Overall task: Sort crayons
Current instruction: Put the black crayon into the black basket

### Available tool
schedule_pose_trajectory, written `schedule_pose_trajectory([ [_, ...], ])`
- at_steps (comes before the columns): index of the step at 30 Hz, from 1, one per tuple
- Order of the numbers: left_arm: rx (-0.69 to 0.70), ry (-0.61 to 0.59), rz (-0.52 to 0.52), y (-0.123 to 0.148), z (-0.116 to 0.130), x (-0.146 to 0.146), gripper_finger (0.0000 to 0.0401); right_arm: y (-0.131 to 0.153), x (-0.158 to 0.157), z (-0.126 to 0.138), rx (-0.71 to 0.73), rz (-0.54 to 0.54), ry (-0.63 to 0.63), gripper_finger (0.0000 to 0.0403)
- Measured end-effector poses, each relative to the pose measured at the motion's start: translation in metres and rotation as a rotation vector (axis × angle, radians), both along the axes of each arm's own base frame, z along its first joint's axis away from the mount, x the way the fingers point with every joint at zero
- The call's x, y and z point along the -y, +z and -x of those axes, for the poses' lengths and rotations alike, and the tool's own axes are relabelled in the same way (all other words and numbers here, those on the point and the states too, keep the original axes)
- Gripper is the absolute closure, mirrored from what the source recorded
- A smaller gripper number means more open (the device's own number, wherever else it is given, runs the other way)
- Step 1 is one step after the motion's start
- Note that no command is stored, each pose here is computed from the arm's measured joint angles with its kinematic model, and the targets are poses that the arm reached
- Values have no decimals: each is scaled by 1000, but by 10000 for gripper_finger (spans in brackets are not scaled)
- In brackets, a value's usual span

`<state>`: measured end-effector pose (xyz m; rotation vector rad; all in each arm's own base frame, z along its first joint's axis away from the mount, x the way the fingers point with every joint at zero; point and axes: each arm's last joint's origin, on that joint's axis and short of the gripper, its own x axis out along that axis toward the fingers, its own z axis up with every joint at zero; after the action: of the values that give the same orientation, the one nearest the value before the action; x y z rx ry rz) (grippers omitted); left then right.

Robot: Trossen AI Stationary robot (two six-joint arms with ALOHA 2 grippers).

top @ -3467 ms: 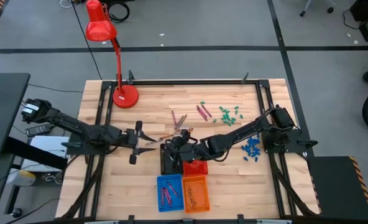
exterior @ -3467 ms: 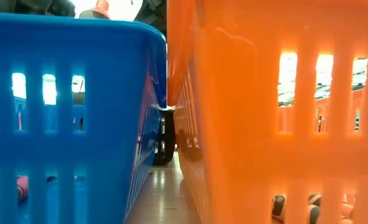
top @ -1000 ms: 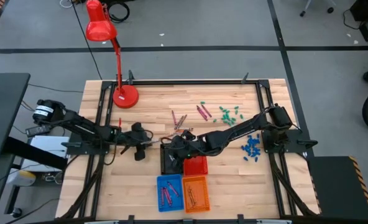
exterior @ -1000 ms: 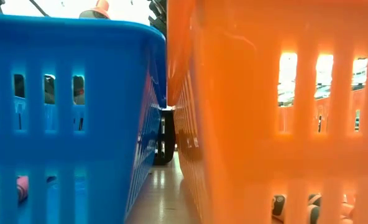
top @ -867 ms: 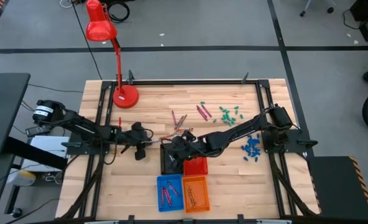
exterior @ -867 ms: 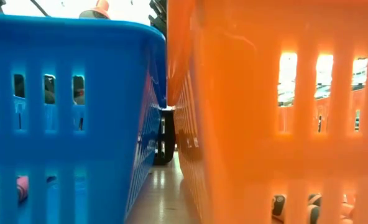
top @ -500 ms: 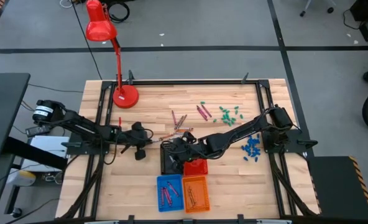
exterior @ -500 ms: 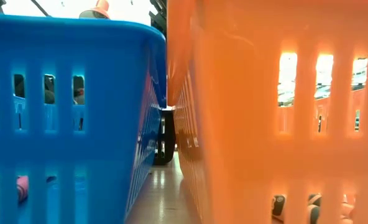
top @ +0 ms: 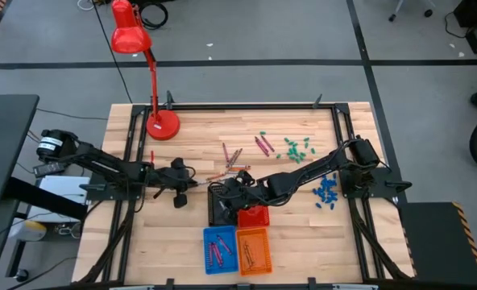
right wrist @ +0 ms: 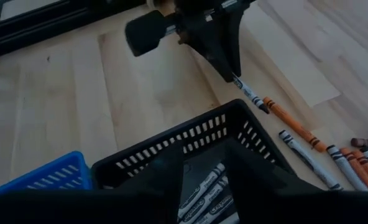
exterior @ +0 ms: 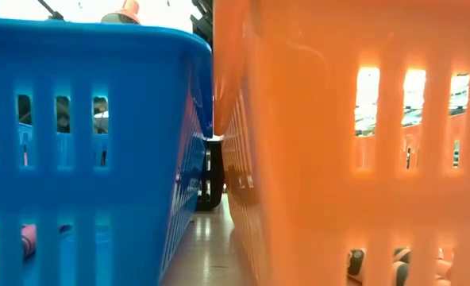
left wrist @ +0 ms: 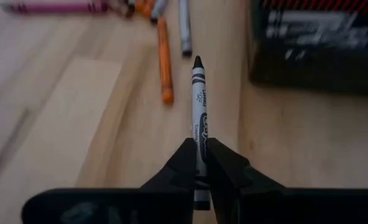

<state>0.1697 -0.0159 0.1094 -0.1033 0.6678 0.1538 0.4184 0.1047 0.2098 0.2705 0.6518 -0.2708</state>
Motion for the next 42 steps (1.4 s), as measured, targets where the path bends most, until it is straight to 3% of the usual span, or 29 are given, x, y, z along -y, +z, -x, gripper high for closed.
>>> schedule_pose_trajectory([
  [6,110,-12,-17,15,-1,0,367,0,1,0,4,20,-19,280],
  [14,337,-49,-89,39,-8,1,366,4,2,0,53,174,-136,280],
  [25,563,-120,-164,62,-12,9,365,11,1,-5,124,241,-121,274],
  [30,652,-193,-136,70,-12,13,365,17,-5,-7,179,263,-110,274],
  [34,709,-247,-118,75,-12,15,365,24,-15,-7,235,343,-110,274],
  [42,782,-290,-94,82,-11,16,365,38,-30,-7,359,401,-75,275],
])
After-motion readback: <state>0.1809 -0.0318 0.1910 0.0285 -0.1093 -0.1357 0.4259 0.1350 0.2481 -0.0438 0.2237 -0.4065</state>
